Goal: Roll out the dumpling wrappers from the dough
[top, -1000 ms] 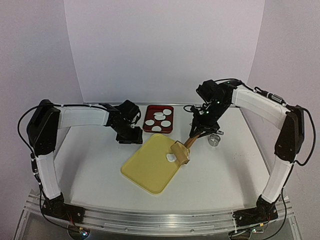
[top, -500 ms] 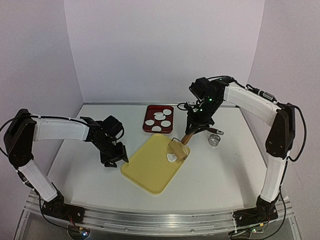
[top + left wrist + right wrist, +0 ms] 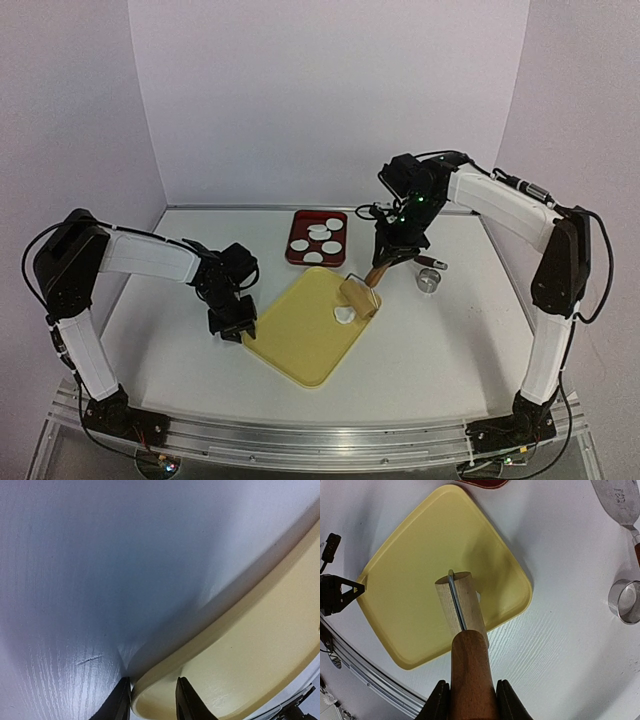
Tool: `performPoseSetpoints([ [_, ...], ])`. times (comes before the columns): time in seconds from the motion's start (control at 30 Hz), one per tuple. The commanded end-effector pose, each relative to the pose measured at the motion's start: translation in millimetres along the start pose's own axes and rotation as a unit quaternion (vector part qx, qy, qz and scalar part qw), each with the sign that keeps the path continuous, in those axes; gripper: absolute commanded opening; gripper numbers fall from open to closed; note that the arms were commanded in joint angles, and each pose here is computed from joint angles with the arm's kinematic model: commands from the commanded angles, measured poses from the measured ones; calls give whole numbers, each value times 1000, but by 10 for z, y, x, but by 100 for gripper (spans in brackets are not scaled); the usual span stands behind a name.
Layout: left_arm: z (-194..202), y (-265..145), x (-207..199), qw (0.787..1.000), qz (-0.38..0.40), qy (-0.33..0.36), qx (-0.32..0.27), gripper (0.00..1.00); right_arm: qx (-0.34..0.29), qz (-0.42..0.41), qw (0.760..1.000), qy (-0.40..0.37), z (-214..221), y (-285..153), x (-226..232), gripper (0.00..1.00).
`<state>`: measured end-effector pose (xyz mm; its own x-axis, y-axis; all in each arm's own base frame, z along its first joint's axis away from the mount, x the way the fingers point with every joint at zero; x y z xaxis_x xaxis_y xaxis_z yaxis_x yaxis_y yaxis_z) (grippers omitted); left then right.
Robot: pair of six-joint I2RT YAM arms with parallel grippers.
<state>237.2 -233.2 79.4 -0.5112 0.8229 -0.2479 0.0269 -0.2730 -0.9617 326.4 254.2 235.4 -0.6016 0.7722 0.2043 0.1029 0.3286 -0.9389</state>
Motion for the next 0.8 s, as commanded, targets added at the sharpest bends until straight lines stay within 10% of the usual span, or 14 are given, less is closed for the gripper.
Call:
performPoseSetpoints([
  [0.0, -49, 9, 7, 999, -25, 20, -19, 22, -33, 13, 999, -7, -21, -229, 50, 0],
  [0.23, -210, -1, -137, 991, -67, 100, -61, 0, -33, 7, 999, 3, -9, -235, 61, 0],
  [0.77, -474, 27, -792, 884, -52, 453, -106, 0, -29, -11, 999, 33, 97, -323, 108, 0],
])
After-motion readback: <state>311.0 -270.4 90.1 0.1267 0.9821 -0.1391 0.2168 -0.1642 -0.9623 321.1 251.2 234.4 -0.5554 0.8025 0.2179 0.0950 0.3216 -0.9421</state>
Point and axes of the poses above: each gripper's point midway between its finger pads, its own y axis out along the fingers, its own x axis along the line the jaws close on, z = x × y, the point moved 7 cm from there along -y, back along the fingers, and after that the axes turned 15 degrees about -y, right-handed, at the moved point
